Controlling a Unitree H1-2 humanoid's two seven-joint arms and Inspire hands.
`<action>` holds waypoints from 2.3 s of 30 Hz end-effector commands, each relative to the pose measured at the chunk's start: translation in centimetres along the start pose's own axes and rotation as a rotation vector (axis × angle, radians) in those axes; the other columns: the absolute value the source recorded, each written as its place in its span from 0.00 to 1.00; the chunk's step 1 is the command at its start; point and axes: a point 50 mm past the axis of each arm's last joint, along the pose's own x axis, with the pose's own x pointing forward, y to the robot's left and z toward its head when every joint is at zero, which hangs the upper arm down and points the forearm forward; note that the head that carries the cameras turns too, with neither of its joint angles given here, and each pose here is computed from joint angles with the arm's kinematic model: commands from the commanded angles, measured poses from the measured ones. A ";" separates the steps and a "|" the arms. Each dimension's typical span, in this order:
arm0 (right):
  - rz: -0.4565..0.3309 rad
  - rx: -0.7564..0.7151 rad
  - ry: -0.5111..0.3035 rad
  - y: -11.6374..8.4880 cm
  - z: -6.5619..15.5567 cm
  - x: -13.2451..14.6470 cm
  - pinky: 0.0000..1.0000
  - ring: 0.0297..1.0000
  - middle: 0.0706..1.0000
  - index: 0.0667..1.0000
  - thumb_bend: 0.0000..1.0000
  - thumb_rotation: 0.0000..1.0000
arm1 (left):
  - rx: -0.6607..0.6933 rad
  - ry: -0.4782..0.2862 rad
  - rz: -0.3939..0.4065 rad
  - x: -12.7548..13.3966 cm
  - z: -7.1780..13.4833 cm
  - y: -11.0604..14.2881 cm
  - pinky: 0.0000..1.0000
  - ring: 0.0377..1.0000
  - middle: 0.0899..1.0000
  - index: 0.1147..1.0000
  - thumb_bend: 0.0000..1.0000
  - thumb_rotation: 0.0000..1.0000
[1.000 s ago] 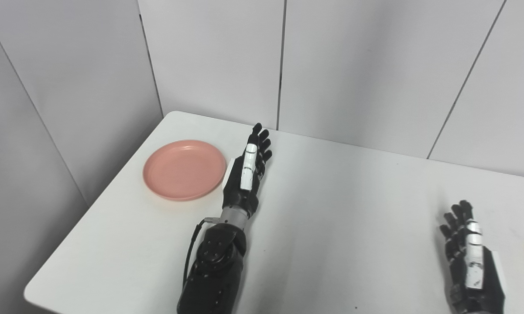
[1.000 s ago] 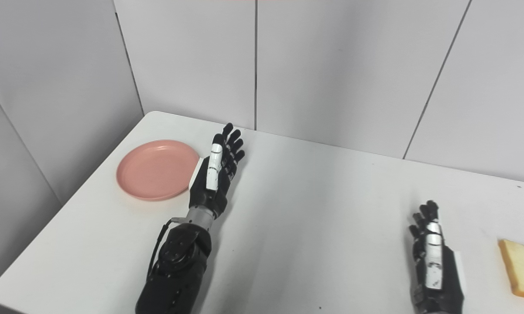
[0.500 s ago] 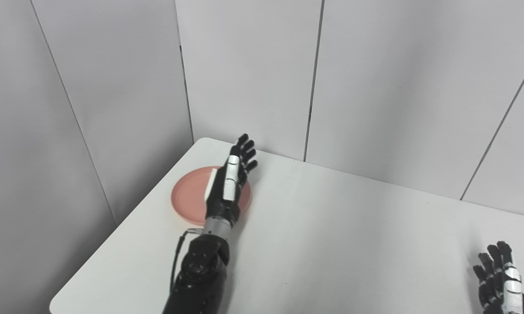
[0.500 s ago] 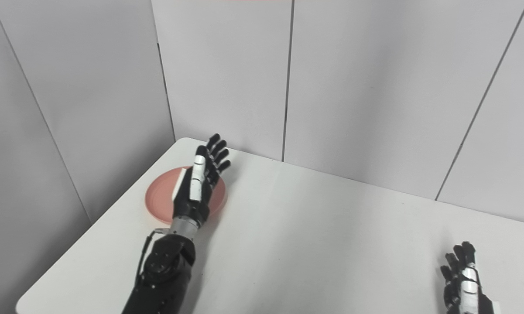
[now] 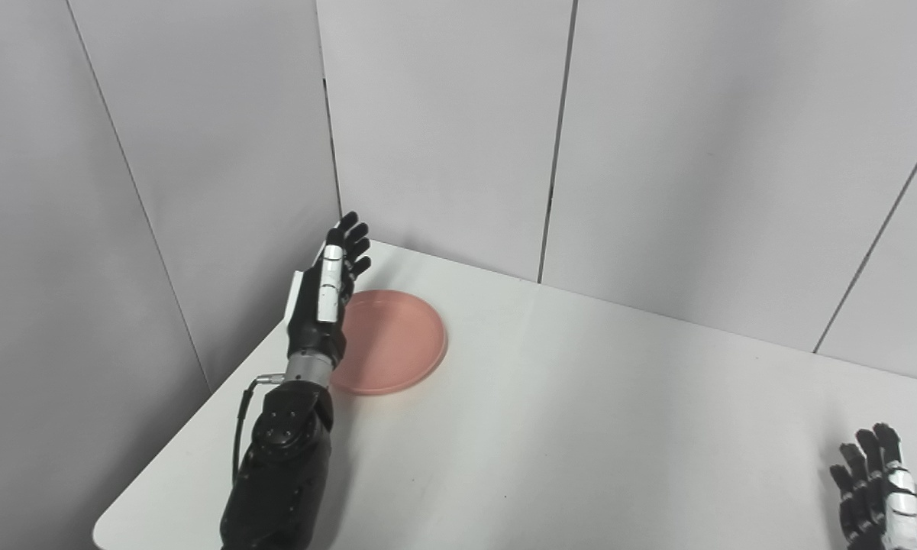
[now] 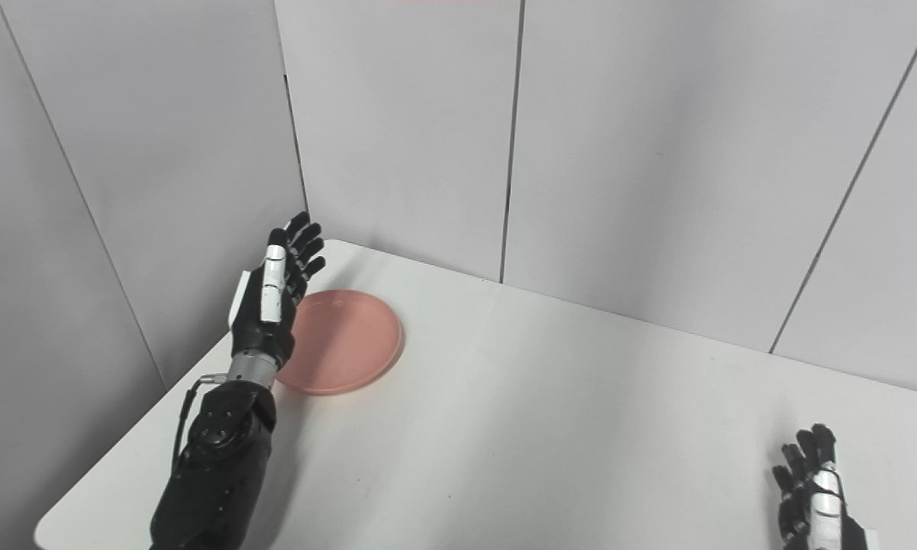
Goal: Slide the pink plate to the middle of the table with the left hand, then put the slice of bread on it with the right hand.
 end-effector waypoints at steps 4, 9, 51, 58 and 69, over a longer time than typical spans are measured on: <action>0.018 0.015 -0.083 0.6 1.0 0.9 1.00 1.00 1.00 1.00 0.49 0.93 | 0.027 -0.058 0.023 2.5 2.1 1.9 0.91 0.91 0.91 0.87 0.73 1.00; 0.015 0.024 -0.087 0.6 0.9 1.0 1.00 1.00 1.00 1.00 0.50 0.92 | 0.027 -0.039 0.050 3.2 1.6 3.7 0.91 0.91 0.91 0.88 0.74 1.00; 0.014 0.032 -0.080 0.1 1.6 1.0 1.00 1.00 1.00 1.00 0.53 0.88 | 0.036 0.070 0.016 3.8 -5.2 4.0 0.78 0.86 0.87 0.85 0.77 1.00; 0.010 0.034 -0.085 0.1 1.6 1.0 1.00 1.00 1.00 1.00 0.53 0.88 | 0.019 0.068 -0.001 3.4 -5.1 3.1 0.78 0.85 0.86 0.83 0.78 1.00; 0.006 0.034 -0.081 0.0 1.7 1.1 1.00 1.00 1.00 1.00 0.53 0.88 | -0.021 0.081 -0.045 2.8 -4.7 1.2 0.79 0.85 0.87 0.86 0.75 1.00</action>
